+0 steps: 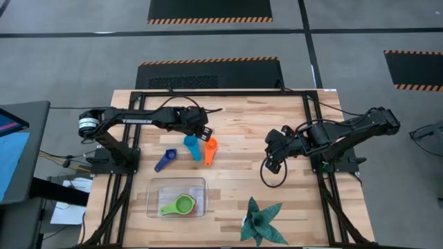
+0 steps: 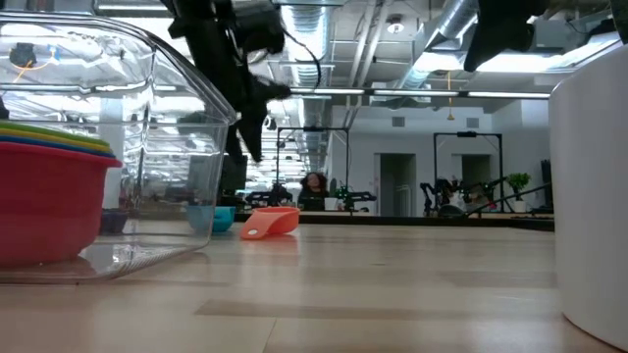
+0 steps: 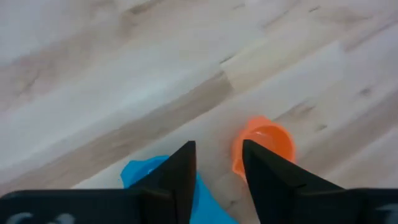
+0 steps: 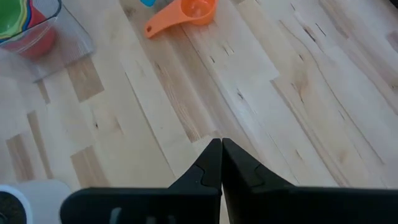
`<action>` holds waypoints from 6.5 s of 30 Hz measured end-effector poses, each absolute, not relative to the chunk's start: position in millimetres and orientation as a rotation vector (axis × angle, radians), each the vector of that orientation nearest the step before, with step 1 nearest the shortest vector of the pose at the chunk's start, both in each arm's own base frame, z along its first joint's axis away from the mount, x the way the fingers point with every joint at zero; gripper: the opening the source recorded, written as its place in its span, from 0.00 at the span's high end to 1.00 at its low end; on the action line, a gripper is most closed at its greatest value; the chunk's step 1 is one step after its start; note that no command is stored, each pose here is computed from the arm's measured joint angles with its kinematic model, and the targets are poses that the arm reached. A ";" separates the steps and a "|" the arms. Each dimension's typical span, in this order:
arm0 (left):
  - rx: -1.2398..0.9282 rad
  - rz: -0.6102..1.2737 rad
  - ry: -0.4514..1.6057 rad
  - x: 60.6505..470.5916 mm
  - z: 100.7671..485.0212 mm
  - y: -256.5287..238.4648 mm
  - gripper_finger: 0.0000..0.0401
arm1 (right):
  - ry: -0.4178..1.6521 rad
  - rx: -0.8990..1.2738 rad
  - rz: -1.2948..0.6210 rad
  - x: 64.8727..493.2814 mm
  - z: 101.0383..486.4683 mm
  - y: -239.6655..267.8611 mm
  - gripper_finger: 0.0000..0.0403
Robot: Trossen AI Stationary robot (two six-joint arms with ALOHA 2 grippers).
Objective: Nest measuring cups in basket
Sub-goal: Stack the light blue measuring cup on top of the green measuring cup in the transparent bin, then stack the orange measuring cup on top of the light blue measuring cup in the transparent bin
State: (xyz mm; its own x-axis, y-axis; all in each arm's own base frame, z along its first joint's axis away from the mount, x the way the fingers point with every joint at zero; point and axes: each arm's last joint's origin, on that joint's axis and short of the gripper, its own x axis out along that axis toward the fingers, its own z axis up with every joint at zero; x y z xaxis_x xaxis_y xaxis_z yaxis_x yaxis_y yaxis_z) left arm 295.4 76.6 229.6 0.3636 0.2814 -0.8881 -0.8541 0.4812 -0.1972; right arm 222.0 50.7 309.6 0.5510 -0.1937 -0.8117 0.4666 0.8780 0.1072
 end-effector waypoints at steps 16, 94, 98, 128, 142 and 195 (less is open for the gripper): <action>-0.874 0.888 1.101 302.8 190.4 75.5 0.69 | 0.937 0.319 -0.408 219.2 308.2 50.3 0.95; 0.105 0.272 1.375 310.6 299.3 -57.3 1.00 | 0.867 0.532 -0.520 222.5 309.3 46.0 0.93; 0.178 0.188 1.386 297.5 292.3 -100.0 1.00 | 0.817 0.643 -0.550 224.8 310.9 47.9 0.94; -0.011 -0.095 1.310 252.6 240.2 -210.8 1.00 | 0.681 0.781 -0.371 232.4 320.9 85.8 0.94; 0.104 -0.224 1.278 255.0 241.0 -212.8 0.92 | 0.681 0.774 -0.370 232.4 320.9 85.6 0.94; -0.570 0.270 1.199 397.5 181.4 34.1 0.71 | 0.705 0.568 -0.360 167.3 353.2 51.6 0.95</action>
State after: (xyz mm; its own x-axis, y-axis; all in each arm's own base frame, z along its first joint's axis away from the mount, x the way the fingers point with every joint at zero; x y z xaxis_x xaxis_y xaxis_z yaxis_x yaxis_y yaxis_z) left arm 397.5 34.1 181.4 0.3534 -0.0978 -0.9304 -0.4877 0.8294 -0.2724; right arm 167.3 51.6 353.2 0.7107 -0.1210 -0.6930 0.4908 0.7909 0.3653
